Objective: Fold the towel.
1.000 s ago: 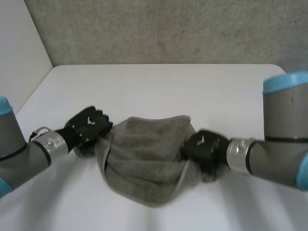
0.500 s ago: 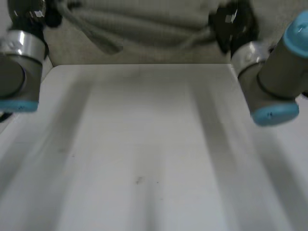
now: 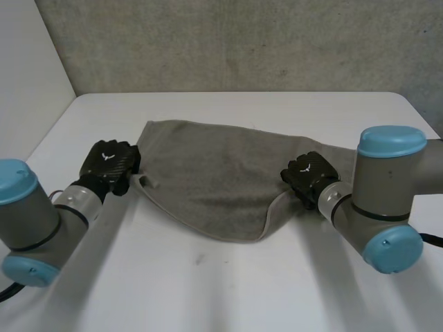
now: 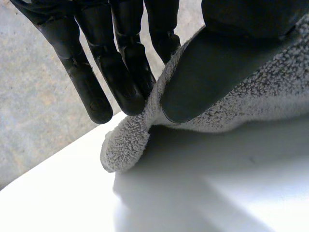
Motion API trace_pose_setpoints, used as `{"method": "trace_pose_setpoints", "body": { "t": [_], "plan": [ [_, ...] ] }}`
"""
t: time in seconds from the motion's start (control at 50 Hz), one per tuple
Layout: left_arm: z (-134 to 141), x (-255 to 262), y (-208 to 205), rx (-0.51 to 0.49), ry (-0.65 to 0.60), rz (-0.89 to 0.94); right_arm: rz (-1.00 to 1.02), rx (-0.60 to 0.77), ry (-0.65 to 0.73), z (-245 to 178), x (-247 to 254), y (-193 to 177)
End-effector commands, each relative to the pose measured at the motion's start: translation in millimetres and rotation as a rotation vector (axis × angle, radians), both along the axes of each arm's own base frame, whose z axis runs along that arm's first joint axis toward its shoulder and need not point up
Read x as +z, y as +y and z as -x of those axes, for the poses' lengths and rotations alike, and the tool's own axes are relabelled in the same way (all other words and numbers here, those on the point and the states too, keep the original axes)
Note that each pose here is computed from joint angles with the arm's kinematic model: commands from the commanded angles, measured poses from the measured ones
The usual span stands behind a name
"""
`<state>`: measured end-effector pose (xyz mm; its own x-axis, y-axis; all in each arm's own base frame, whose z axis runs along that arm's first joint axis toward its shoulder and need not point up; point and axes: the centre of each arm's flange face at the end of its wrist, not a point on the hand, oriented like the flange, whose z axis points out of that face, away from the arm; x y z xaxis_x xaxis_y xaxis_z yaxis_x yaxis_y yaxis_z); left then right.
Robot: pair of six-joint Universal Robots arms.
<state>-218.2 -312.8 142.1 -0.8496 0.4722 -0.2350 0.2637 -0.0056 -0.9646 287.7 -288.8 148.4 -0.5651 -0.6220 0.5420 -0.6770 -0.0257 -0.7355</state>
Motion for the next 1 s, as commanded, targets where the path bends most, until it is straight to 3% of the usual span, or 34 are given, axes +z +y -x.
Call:
{"method": "trace_pose_setpoints", "body": {
  "t": [0.02,0.2,0.34,0.56,0.64,0.8,1.0],
  "plan": [
    [-10.4,8.0,23.0,0.017,-0.022,-0.078,-0.001,-0.013,-0.044,8.3,29.7,17.4],
    [-13.7,13.5,50.6,0.002,-0.051,-0.111,-0.085,-0.077,-0.127,25.5,55.0,21.7],
    [-13.0,28.4,50.7,-0.011,-0.094,-0.034,-0.215,-0.101,-0.194,38.9,81.0,14.9],
    [-4.3,59.7,36.9,-0.095,-0.14,0.094,-0.22,-0.138,-0.201,43.1,80.6,-10.1],
    [2.3,53.2,28.1,-0.159,-0.141,0.0,-0.238,-0.138,-0.196,42.8,73.9,-8.6],
    [7.3,25.8,13.8,-0.177,-0.161,-0.236,-0.27,-0.143,-0.186,44.4,53.7,-3.2],
    [14.2,-2.6,1.0,-0.166,-0.164,-0.24,-0.229,-0.138,-0.2,43.6,34.0,-1.7]
  ]
}}
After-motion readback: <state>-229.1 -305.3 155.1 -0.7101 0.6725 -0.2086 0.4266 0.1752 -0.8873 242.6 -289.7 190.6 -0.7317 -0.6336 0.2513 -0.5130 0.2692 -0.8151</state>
